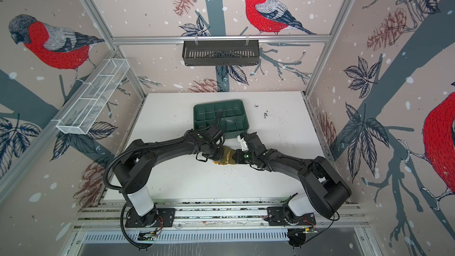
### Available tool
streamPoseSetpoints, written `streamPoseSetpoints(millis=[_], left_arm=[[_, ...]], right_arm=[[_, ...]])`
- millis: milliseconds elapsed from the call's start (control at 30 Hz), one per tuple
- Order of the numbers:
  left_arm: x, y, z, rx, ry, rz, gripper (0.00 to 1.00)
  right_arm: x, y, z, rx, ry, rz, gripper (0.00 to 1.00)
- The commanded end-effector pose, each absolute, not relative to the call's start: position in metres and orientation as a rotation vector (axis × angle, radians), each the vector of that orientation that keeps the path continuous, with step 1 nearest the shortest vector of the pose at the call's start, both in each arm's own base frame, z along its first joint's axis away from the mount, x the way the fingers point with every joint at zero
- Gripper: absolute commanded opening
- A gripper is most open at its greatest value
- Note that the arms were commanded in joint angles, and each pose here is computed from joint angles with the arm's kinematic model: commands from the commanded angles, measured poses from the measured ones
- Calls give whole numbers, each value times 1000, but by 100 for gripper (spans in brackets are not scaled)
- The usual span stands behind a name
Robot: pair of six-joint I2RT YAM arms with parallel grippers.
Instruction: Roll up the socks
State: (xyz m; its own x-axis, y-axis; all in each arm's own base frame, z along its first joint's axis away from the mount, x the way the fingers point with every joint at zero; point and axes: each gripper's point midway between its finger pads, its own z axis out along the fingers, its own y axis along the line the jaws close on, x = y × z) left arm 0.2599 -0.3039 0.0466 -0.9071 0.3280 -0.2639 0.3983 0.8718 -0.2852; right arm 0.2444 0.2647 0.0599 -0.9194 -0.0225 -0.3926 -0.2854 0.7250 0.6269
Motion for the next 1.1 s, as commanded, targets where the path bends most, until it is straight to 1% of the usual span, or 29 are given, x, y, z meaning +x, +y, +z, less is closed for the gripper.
streamPoseSetpoints(millis=[0, 367, 733, 1067], left_arm=[[256, -302, 45, 568, 2857, -481, 8], [255, -307, 45, 575, 2863, -519, 8], [255, -307, 44, 578, 2867, -515, 8], [254, -310, 43, 582, 2864, -537, 8]], right_arm=[[252, 281, 70, -235, 2505, 1108, 8], [260, 289, 54, -237, 2532, 1112, 6], [252, 293, 68, -268, 2508, 1140, 5], [241, 295, 45, -281, 2586, 1128, 5]])
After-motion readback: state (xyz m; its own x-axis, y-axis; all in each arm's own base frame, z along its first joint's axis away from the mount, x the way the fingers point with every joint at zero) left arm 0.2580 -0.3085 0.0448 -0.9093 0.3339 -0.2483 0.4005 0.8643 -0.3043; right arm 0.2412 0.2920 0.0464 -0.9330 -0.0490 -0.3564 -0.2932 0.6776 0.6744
